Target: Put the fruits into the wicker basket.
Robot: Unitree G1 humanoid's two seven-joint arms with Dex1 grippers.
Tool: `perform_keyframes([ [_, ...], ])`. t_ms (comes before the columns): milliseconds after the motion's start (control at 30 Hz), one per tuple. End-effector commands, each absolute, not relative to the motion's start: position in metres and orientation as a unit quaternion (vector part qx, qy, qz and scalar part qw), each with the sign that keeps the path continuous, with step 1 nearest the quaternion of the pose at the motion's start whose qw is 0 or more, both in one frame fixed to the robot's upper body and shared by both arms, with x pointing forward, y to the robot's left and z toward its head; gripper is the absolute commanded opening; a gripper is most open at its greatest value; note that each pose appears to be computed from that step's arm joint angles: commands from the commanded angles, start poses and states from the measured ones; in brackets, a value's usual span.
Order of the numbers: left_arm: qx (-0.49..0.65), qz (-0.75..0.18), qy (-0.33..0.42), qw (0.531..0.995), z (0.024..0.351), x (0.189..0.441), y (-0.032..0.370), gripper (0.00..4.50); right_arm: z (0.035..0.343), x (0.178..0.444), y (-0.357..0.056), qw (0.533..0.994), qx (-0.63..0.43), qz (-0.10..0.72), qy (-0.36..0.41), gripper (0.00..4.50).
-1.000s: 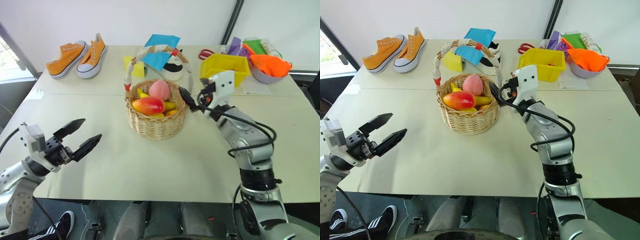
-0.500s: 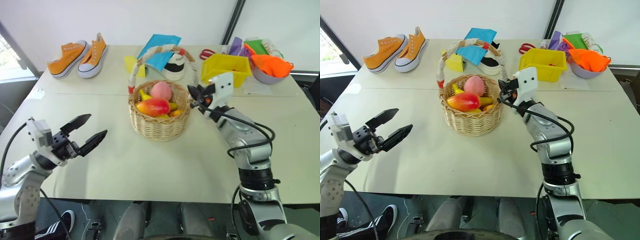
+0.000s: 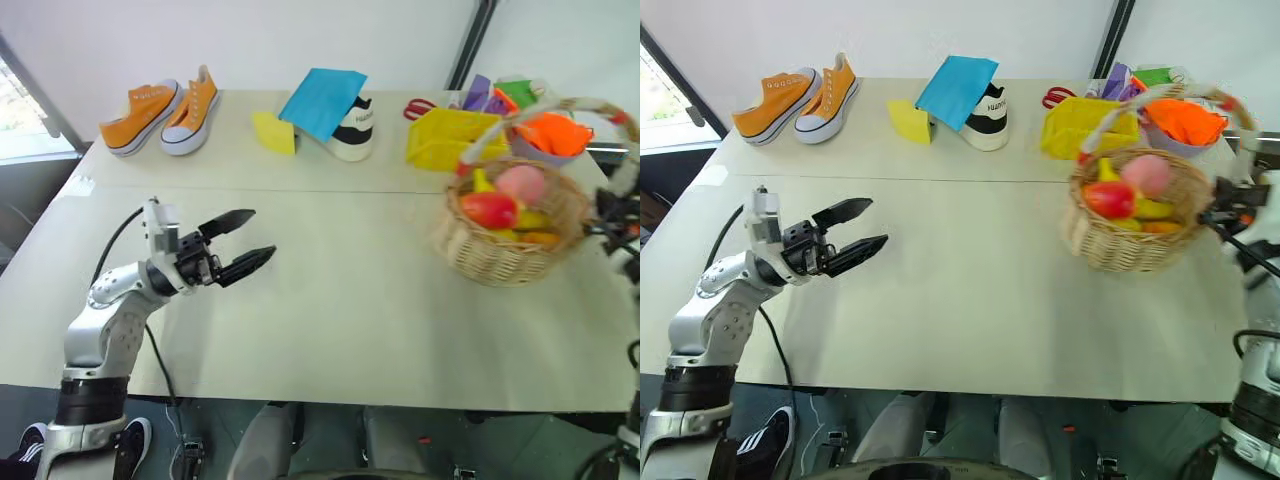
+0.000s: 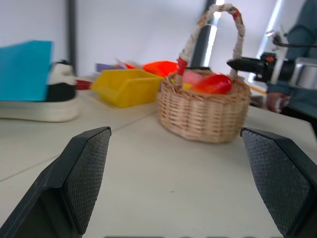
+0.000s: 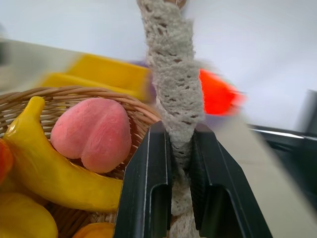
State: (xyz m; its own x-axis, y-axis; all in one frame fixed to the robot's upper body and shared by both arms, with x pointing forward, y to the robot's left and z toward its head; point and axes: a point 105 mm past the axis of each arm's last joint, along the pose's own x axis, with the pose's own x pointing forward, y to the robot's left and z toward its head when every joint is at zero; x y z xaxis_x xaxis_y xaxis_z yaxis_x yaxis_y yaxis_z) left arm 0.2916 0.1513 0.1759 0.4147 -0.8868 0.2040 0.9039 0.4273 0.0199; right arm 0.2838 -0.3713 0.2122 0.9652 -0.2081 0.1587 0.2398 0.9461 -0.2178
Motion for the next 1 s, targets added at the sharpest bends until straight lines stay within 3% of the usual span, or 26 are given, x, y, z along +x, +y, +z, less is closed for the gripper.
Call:
perform_keyframes([
  [33,-0.035,-0.569,-0.090,0.817,0.177,0.289,0.143,4.50,0.228,0.272,-0.378,0.973,-0.154,-0.141,-0.102,0.10],
  [200,-0.031,-0.572,-0.091,0.815,0.176,0.294,0.140,4.50,0.224,0.272,-0.374,0.973,-0.159,-0.134,-0.104,0.10],
  [400,-0.034,-0.567,-0.090,0.818,0.171,0.293,0.140,4.50,0.223,0.272,-0.373,0.971,-0.150,-0.149,-0.111,2.82],
  [500,-0.030,-0.560,-0.092,0.823,0.169,0.294,0.141,4.50,0.223,0.266,-0.376,0.967,-0.145,-0.174,-0.118,4.43],
  [633,-0.032,-0.542,-0.094,0.835,0.168,0.298,0.150,4.50,0.215,0.238,-0.382,0.945,-0.063,-0.273,-0.168,4.43],
  [767,-0.028,-0.523,-0.094,0.847,0.162,0.301,0.155,4.50,0.214,0.225,-0.326,0.949,-0.069,-0.229,-0.205,4.43],
  [833,-0.025,-0.499,-0.096,0.861,0.161,0.306,0.161,4.50,0.205,0.230,-0.289,0.965,-0.055,-0.165,-0.196,4.43],
  [933,-0.009,-0.438,-0.082,0.895,0.154,0.320,0.175,4.50,0.193,0.243,-0.219,0.982,-0.059,0.011,-0.178,4.43],
  [1000,-0.018,-0.391,-0.060,0.918,0.147,0.329,0.188,4.50,0.186,0.248,-0.195,0.983,-0.035,0.083,-0.159,4.43],
])
